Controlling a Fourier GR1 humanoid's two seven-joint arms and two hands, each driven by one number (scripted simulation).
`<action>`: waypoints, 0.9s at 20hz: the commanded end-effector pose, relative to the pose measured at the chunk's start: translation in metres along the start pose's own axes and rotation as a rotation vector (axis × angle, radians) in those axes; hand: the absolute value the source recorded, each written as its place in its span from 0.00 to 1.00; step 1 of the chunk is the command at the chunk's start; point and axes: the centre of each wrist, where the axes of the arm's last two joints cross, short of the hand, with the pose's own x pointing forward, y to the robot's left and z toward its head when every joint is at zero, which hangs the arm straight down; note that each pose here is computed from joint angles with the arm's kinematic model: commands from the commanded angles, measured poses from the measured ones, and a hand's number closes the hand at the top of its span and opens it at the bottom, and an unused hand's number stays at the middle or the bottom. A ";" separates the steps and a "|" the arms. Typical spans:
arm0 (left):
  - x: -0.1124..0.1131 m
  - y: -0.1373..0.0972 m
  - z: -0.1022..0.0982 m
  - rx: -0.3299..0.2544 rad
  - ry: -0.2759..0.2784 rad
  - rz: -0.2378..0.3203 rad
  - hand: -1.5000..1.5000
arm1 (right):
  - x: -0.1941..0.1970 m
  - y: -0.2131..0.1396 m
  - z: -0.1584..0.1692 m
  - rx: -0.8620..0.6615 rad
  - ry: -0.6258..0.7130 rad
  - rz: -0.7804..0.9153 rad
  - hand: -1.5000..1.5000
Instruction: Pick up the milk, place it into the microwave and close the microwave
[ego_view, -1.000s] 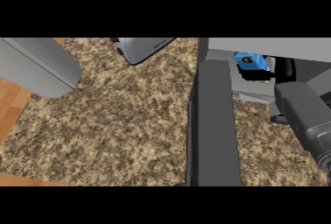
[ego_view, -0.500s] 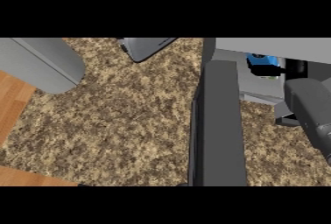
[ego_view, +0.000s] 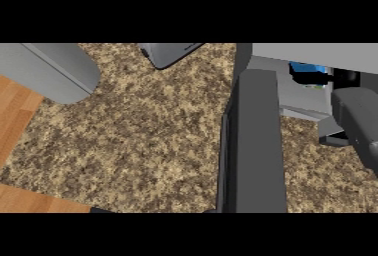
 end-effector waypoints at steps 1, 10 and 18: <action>0.000 0.003 -0.002 -0.007 0.020 -0.024 0.00 | 0.004 -0.001 -0.004 -0.011 -0.006 0.000 1.00; -0.004 0.007 -0.005 -0.012 0.034 -0.032 0.00 | 0.021 0.011 -0.014 -0.032 -0.027 -0.097 0.00; -0.010 0.006 -0.017 -0.031 0.049 -0.037 0.00 | 0.047 0.054 -0.013 0.198 -0.021 -0.057 0.00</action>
